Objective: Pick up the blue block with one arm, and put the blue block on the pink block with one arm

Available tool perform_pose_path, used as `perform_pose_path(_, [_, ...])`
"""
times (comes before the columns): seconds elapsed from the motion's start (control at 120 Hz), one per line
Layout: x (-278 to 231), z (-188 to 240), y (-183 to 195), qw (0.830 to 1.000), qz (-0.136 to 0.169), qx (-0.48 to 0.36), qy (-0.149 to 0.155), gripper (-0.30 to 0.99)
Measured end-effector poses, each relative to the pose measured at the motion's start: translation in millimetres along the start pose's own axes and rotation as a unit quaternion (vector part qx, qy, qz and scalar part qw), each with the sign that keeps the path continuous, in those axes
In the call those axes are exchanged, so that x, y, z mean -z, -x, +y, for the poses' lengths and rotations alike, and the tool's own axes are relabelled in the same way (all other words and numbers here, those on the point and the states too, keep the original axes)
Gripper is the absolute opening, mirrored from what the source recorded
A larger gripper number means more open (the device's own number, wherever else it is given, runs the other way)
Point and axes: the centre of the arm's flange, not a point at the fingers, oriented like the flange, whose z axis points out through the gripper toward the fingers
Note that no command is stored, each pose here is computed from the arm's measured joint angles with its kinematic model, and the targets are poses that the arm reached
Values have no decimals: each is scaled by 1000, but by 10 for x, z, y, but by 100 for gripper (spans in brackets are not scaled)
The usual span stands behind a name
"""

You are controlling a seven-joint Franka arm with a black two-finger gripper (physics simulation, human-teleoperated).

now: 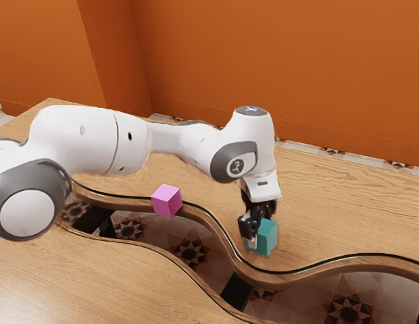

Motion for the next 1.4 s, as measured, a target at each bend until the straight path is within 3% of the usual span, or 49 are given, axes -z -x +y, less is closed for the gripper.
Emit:
perform_pose_path(0.133, [956,122,543,999,-7,24,-30,36])
perform_pose_path(0.225, [1295,166,1168,998,-11,54,-32,37])
perform_pose_path(0.333, [1219,158,1801,997,-22,76,-10,37])
perform_pose_path(0.508, [859,80,2247,997,-44,65,24,37])
perform_pose_path(0.583, [789,25,2450,997,-46,65,23,37])
perform_pose_path(0.908, [620,-320,3018,998,-34,44,4,37])
perform_pose_path(1.133, [483,-101,3075,999,-18,26,28,37])
perform_pose_path(1.4, [480,-136,3120,1000,0,2,18,37])
